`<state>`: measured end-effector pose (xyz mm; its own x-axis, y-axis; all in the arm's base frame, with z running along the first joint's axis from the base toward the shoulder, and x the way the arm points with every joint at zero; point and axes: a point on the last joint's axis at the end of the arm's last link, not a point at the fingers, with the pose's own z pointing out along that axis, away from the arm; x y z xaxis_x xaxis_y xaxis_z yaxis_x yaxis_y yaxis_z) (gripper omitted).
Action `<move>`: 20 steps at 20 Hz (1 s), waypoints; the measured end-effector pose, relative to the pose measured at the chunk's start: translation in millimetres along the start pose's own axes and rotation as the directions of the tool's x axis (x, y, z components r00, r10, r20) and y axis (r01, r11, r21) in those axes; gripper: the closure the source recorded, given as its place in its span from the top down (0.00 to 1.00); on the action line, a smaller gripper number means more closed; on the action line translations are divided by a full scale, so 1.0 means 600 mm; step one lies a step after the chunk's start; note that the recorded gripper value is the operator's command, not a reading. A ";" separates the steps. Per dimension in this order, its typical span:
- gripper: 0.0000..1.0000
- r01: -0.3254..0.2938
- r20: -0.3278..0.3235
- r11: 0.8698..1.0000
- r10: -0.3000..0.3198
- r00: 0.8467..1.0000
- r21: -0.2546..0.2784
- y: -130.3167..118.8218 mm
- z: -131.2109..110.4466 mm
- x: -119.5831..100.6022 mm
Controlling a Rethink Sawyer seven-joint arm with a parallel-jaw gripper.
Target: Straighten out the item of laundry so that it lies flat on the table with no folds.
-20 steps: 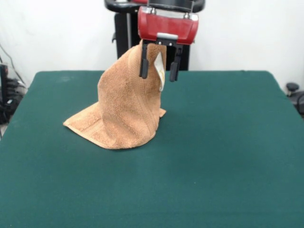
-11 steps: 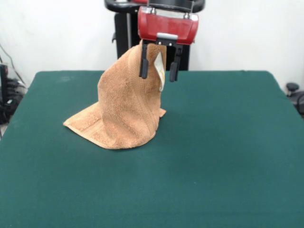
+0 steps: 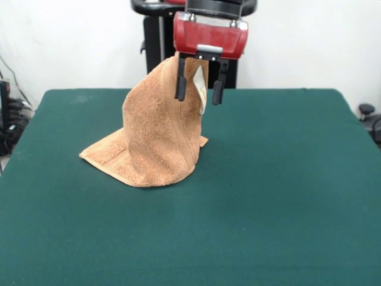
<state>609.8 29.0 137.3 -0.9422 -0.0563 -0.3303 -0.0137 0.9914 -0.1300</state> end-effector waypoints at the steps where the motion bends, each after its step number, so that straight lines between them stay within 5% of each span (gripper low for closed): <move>1: 1.00 0.001 -0.003 1.000 -0.001 1.000 0.000 0.002 0.003 0.004; 20: 1.00 0.008 -0.088 1.000 -0.009 0.996 -0.009 0.026 0.073 0.103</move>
<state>566.3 35.8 73.8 -0.9678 -0.0543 -0.2458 -0.0240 0.9919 -0.1244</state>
